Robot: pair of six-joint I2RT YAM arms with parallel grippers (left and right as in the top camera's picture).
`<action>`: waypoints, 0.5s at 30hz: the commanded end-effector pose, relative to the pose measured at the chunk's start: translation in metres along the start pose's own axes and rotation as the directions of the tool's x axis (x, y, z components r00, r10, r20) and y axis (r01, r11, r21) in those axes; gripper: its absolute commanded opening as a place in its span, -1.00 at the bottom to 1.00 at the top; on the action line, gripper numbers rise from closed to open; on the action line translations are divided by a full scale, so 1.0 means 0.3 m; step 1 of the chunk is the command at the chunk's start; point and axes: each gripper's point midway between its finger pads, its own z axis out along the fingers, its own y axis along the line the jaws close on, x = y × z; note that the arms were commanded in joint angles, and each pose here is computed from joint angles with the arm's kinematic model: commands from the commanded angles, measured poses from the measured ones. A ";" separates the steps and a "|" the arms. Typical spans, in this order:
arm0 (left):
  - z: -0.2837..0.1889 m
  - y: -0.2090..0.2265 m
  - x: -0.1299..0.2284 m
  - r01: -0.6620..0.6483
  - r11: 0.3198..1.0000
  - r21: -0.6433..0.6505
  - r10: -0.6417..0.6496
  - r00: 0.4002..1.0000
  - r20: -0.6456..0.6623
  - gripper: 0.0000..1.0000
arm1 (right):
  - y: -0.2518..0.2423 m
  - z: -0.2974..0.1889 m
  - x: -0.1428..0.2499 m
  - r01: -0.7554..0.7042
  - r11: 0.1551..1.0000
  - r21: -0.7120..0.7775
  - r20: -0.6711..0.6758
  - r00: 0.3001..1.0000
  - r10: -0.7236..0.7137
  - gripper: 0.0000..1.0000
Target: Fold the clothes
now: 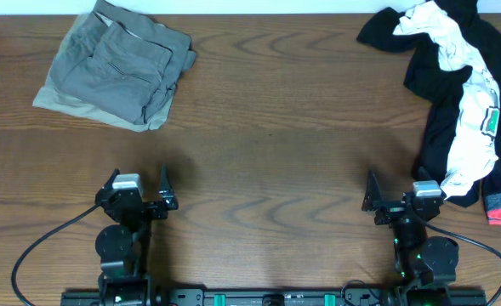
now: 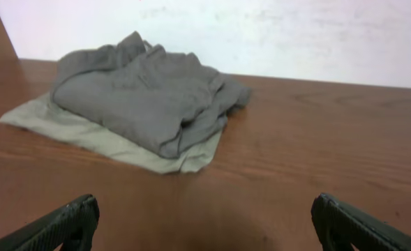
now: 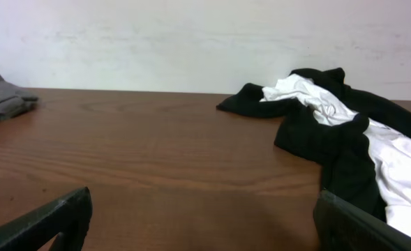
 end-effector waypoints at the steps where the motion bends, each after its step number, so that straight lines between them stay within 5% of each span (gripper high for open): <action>1: -0.006 0.008 0.019 0.007 1.000 -0.014 -0.007 1.000 -0.013 0.96 | -0.003 -0.001 0.002 0.008 1.000 0.006 0.000 1.000 -0.008 0.98; 8: -0.023 0.012 0.078 0.008 1.000 -0.019 -0.009 0.997 -0.078 0.96 | -0.003 -0.001 0.001 0.008 1.000 0.006 0.001 1.000 -0.008 0.98; 15: -0.037 0.003 0.015 0.004 1.000 -0.008 -0.004 1.000 0.007 0.96 | -0.003 -0.001 0.002 0.008 1.000 0.005 0.000 1.000 -0.008 0.99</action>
